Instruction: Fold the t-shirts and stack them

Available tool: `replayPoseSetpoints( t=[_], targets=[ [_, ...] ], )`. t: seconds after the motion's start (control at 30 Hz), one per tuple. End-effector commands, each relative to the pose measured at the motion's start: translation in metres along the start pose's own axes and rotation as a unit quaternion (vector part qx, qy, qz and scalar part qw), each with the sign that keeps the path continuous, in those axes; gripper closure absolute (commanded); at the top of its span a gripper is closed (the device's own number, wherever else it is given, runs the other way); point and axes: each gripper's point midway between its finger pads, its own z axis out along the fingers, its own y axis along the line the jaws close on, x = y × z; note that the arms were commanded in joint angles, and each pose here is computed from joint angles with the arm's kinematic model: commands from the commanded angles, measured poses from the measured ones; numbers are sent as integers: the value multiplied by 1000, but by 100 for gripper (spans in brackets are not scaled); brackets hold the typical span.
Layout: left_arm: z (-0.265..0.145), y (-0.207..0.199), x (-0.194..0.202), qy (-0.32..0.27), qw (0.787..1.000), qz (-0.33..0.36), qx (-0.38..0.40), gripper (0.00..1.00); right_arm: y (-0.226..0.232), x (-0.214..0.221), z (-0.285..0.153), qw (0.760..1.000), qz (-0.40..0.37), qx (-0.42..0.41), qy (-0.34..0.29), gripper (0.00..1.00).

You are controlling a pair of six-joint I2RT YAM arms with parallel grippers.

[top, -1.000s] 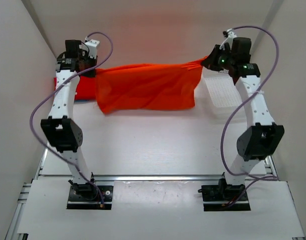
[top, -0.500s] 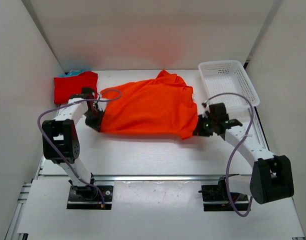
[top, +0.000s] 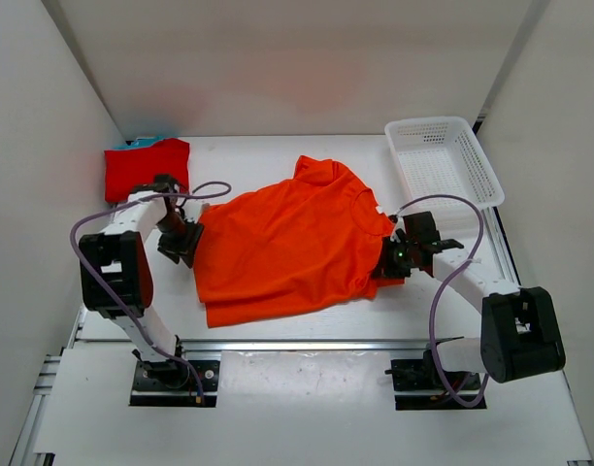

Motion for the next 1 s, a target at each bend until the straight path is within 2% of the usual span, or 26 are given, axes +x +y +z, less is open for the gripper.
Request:
replayPoseSetpoints(
  t=[0.0, 0.03, 0.1, 0.17, 0.23, 0.37, 0.47, 0.57, 0.6, 0.63, 0.8, 0.9, 0.97],
  targets=[
    [6, -20, -17, -5, 998, 55, -15, 47, 5, -8, -1, 1000, -11, -18, -18, 100],
    [10, -16, -14, 4, 998, 53, -43, 47, 5, -7, -1, 1000, -10, -20, -18, 100],
    [13, -1, -37, -31, 995, 38, -84, 47, 5, -4, -1, 1000, -9, -24, -18, 100],
    [6, 14, -57, -67, 992, 1, -102, 47, 5, -3, -2, 1000, -7, -27, -15, 100],
    [-11, 34, -91, -129, 983, -21, -129, 47, 5, -1, -3, 1000, -1, -29, -13, 100],
    [-26, 56, -131, -181, 965, -12, -187, 46, 6, 7, -4, 999, -10, -35, -6, 100],
    [-25, 62, -156, -198, 963, -14, -182, 45, 6, 9, -5, 999, -4, -39, -3, 100],
    [-6, 66, -170, -182, 971, -32, -153, 45, 7, 13, -5, 999, -5, -38, 7, 100],
    [-12, 67, -178, -186, 971, -32, -148, 46, 9, 14, -5, 999, -10, -39, 11, 100],
    [4, 68, -171, -157, 977, -39, -137, 48, 9, 11, -6, 999, -8, -38, 5, 100],
    [25, 69, -167, -108, 986, -48, -116, 53, 6, 10, -5, 999, 2, -35, 9, 100],
    [28, 68, -167, -102, 988, -39, -112, 66, 7, 13, -5, 999, 6, -39, 17, 100],
    [30, 66, -167, -99, 988, -31, -110, 81, 9, 8, -5, 999, -3, -41, 12, 100]
  ],
)
